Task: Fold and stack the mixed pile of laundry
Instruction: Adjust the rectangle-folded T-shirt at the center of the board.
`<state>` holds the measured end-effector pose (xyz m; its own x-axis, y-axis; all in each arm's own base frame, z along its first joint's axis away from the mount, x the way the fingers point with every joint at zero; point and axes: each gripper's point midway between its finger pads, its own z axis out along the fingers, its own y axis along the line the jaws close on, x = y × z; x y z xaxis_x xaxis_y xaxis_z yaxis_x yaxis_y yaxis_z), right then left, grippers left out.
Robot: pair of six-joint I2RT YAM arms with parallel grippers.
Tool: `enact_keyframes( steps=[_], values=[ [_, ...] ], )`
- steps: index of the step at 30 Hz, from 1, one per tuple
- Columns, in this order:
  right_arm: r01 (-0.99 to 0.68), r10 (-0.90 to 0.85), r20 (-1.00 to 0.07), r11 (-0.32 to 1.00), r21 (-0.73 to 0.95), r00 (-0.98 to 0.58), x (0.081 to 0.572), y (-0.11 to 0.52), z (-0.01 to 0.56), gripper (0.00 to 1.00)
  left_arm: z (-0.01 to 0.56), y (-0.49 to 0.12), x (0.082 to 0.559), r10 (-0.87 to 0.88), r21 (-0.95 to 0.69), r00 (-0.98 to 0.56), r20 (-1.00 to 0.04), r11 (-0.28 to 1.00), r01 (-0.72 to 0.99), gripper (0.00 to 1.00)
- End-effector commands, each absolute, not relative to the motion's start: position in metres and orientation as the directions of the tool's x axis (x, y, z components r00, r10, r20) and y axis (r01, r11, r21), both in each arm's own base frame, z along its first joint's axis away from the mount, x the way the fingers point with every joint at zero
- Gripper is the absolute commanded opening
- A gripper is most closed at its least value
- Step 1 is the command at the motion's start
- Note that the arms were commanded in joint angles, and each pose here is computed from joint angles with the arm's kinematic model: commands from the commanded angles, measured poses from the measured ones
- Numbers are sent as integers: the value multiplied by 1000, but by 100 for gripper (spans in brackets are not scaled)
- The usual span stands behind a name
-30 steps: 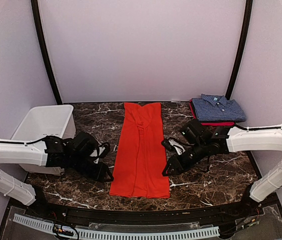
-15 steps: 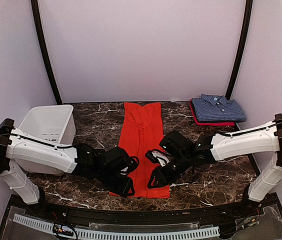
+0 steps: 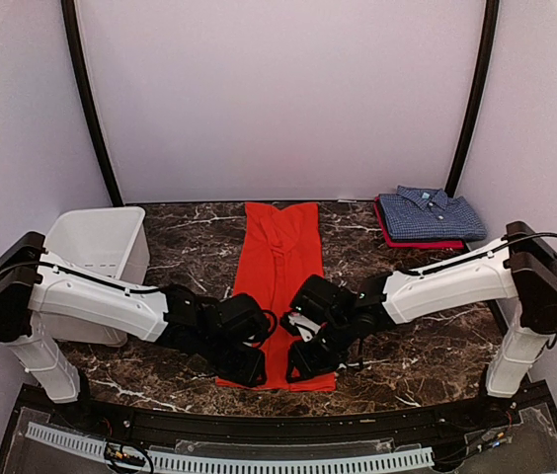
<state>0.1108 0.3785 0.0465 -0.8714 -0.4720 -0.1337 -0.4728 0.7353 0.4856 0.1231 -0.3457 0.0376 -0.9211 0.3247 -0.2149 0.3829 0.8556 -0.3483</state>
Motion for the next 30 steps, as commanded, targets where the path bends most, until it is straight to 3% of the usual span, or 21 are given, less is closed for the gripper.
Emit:
enact_keyframes(
  steps=[1, 11, 17, 26, 30],
  values=[
    [-471, -465, -130, 763, 443, -876, 111, 379, 40, 36, 39, -349, 124, 311, -356, -925, -220, 857, 373, 32],
    [-451, -453, -99, 793, 409, -886, 110, 375, 22, 27, 33, -347, 123, 302, -357, -930, -210, 862, 361, 32],
    [-457, -448, -127, 781, 425, -885, 112, 379, 34, 0, 38, -347, 121, 301, -378, -928, -220, 851, 366, 32],
    [-473, -442, -180, 756, 452, -879, 114, 382, 52, 0, 36, -349, 119, 314, -388, -924, -218, 841, 377, 29],
    [-472, -439, -185, 746, 471, -879, 112, 383, 56, 0, 37, -347, 121, 302, -378, -927, -223, 850, 368, 20]
  ],
)
